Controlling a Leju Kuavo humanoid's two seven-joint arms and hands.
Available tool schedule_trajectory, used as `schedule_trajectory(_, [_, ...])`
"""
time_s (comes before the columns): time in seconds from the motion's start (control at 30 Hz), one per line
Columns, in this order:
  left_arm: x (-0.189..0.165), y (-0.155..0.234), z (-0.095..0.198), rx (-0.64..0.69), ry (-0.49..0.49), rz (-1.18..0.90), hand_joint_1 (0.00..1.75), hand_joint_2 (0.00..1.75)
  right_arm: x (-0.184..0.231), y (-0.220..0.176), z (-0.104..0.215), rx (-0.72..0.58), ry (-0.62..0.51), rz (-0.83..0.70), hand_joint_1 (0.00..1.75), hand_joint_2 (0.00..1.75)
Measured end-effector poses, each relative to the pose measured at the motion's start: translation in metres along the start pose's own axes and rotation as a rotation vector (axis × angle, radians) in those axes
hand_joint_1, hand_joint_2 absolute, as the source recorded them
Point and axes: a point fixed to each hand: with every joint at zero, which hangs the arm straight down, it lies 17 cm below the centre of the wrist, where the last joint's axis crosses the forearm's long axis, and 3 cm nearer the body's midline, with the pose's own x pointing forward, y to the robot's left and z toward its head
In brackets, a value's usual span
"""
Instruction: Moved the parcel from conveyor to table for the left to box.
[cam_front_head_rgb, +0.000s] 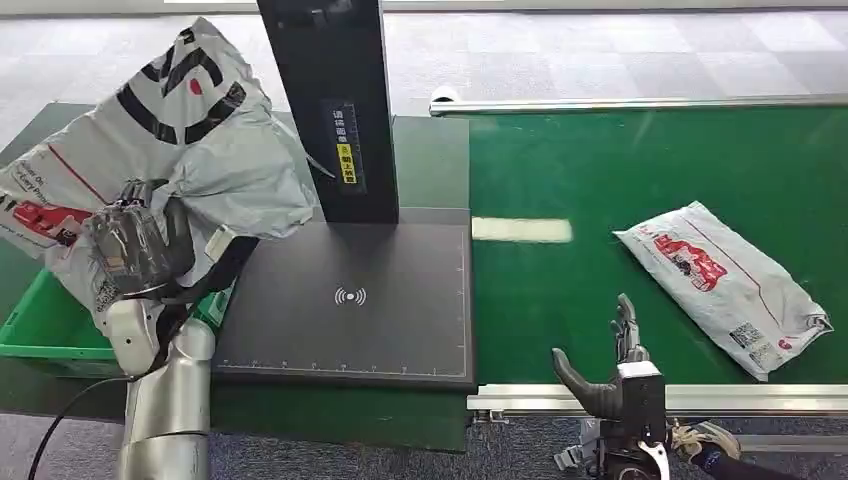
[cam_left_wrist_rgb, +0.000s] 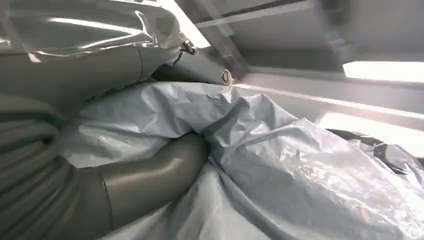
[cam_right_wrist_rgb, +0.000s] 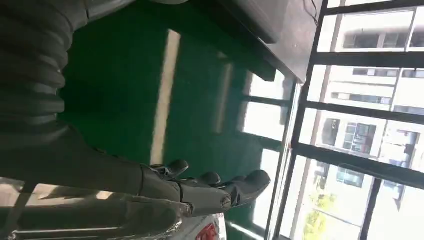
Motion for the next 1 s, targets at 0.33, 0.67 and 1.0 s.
schedule_trajectory(0.33, [-0.082,-0.061,0.031,-0.147,0.349,0.289,1.75,1.75,0.003,0.0,-0.002,-0.001,0.003,0.012,0.0,1.75])
schedule_trajectory(0.67, [-0.084,-0.086,0.049,-0.147,0.454,0.686,1.75,1.75,0.008,0.01,-0.009,0.027,-0.012,-0.006,0.0,1.75])
schedule_trajectory(1.0, [-0.111,-0.059,0.044,0.048,0.511,0.812,0.0,1.75,0.009,0.02,-0.016,0.053,-0.018,-0.02,0.0,1.75])
